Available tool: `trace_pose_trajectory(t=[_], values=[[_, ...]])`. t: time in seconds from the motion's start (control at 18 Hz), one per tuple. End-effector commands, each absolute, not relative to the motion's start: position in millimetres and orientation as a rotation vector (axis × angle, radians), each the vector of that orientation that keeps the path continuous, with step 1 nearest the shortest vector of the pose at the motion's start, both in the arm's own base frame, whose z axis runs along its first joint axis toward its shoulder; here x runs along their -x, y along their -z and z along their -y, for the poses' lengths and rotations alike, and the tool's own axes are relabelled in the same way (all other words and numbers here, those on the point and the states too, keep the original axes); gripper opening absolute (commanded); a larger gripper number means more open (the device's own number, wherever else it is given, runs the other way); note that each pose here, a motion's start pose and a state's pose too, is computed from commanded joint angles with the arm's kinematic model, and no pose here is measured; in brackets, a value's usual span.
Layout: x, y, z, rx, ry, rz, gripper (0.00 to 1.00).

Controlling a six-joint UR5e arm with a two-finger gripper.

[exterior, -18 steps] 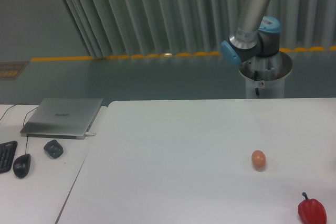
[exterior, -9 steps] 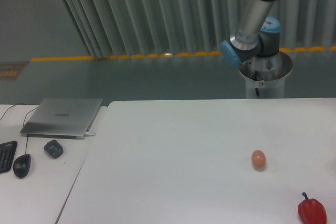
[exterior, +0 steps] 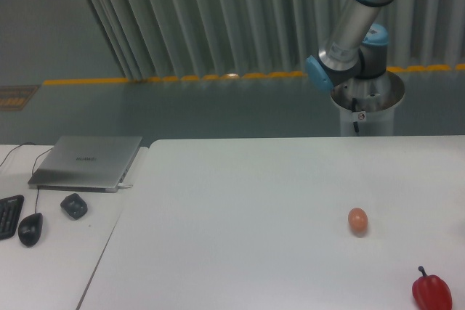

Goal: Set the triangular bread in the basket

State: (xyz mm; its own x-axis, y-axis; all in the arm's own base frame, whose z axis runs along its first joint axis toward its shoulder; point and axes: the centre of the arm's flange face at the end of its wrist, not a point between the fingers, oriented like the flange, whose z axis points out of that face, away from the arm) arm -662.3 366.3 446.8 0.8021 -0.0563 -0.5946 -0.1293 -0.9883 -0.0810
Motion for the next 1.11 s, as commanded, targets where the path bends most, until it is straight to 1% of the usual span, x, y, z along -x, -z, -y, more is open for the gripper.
trace_pose_trajectory(t=[0.17, 0.22, 0.28, 0.33, 0.39, 0.44, 0.5, 0.56, 0.83, 1.11], values=[[659.8, -441.3, -370.3, 2.876, -0.927, -0.165, 0.0], [659.6, -439.7, -370.2, 2.879, -0.923, -0.167, 0.04], [659.6, -439.9, -370.1, 2.88, -0.928, -0.18, 0.15], [659.6, -439.7, -370.0, 2.882, -0.926, -0.187, 0.16], [659.5, -438.9, -370.0, 2.883, -0.924, -0.187, 0.26], [659.4, -438.9, -370.1, 2.883, -0.924, -0.192, 0.41], [659.8, -437.2, -370.1, 2.885, -0.923, -0.196, 0.65], [660.4, -436.4, -368.5, 2.892, -0.926, -0.196, 1.0], [654.6, -428.5, -365.5, 2.915, -0.903, -0.197, 1.0], [643.5, -414.2, -361.3, 2.94, -0.852, -0.189, 1.0]])
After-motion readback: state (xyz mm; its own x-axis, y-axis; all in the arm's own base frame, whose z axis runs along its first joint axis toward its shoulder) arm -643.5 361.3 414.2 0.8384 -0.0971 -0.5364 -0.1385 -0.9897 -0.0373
